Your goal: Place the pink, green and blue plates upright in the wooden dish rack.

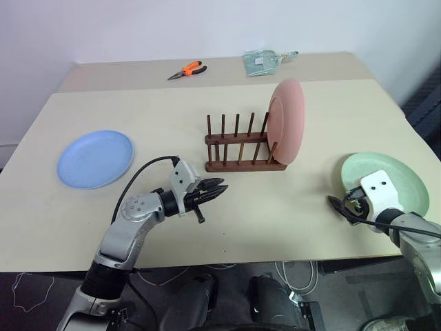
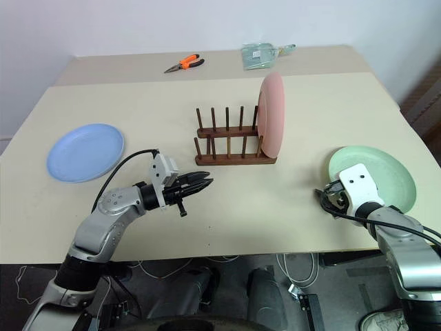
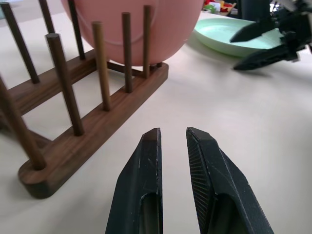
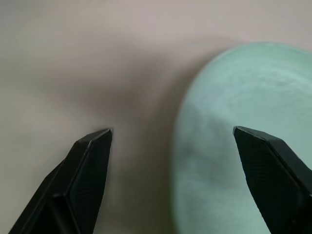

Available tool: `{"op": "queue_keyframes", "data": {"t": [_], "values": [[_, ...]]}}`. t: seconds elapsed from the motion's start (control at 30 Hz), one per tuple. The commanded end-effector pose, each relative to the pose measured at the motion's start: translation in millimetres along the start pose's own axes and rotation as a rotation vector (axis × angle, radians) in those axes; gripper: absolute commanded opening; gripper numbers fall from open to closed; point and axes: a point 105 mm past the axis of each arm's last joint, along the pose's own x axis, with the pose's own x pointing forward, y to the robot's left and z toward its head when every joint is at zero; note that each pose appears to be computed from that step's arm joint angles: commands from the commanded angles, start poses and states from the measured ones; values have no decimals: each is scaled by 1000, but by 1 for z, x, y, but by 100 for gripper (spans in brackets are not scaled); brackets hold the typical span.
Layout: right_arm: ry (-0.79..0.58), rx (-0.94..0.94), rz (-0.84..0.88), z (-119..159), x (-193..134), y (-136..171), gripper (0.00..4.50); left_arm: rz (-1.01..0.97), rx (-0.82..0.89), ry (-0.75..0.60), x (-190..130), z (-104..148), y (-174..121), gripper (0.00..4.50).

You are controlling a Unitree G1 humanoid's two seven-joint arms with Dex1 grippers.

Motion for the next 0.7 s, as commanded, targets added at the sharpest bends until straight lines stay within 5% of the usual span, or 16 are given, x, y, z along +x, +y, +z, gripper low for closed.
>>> {"op": "queue_keyframes", "data": {"t": [0.03, 0.17, 0.3, 0.43, 0.6, 0.7], "values": [[16, -13, -49, -4, 1, -8, 219, -15, 25, -33, 0, 10, -4, 78], [-6, -4, -50, 2, 2, -8, 6, -14, 24, -31, -1, 9, -4, 78], [-164, -40, -118, 46, -3, -25, 2, 8, 28, -27, -3, 7, -1, 78], [-486, -23, -148, 128, -24, -38, 2, 74, 50, -23, -10, 6, 13, 78], [-1023, 226, 44, 239, -89, -29, 2, 183, 98, -46, -18, 9, 34, 78], [-1210, 383, 284, 270, -124, -13, 2, 257, 128, -63, -23, 13, 47, 78]]}}
